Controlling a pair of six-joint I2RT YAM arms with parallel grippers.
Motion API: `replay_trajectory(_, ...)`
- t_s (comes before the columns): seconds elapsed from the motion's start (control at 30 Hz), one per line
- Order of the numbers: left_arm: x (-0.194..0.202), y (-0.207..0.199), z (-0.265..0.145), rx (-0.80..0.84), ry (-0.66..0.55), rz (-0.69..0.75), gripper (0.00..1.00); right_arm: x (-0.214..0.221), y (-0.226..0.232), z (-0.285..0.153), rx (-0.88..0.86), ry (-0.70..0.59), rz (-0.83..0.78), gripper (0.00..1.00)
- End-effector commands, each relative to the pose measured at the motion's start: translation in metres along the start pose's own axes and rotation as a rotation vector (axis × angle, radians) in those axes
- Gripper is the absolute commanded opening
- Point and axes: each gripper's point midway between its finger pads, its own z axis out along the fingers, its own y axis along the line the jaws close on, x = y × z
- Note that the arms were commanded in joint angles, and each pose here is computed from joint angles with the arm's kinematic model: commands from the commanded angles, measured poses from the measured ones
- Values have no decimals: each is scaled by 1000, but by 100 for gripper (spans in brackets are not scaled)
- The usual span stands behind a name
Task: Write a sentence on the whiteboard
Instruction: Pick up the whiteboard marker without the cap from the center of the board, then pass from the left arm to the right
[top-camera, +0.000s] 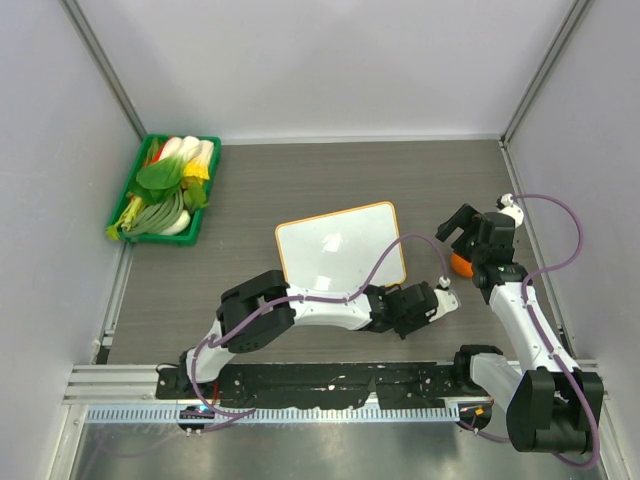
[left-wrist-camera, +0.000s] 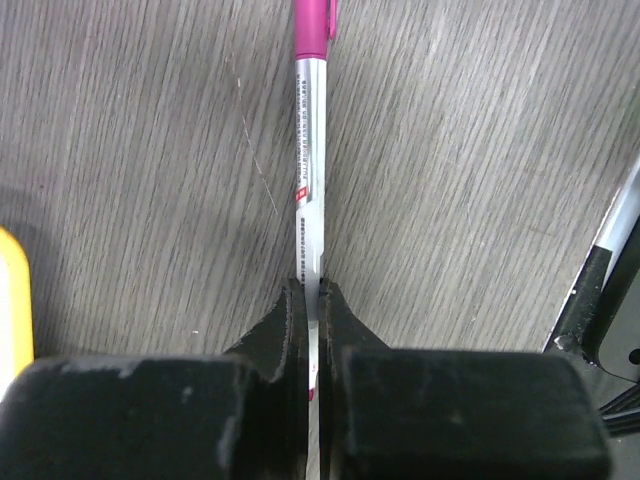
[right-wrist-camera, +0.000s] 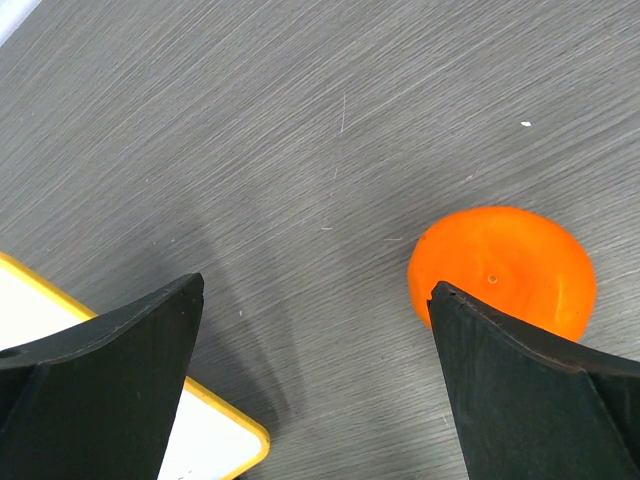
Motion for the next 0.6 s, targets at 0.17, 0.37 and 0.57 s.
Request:
replay_trajectory(0.17, -2, 22, -22, -88, -48, -35, 0, -22, 13, -8, -32, -44, -18, 99)
replay_trajectory(0.37, -30, 42, -92, -68, -169, -120, 0, -40, 39, -18, -122, -38, -50, 99)
replay_trajectory(0.57, -23, 86, -166, -52, -224, -252, 0, -57, 65, -25, -215, -40, -51, 99)
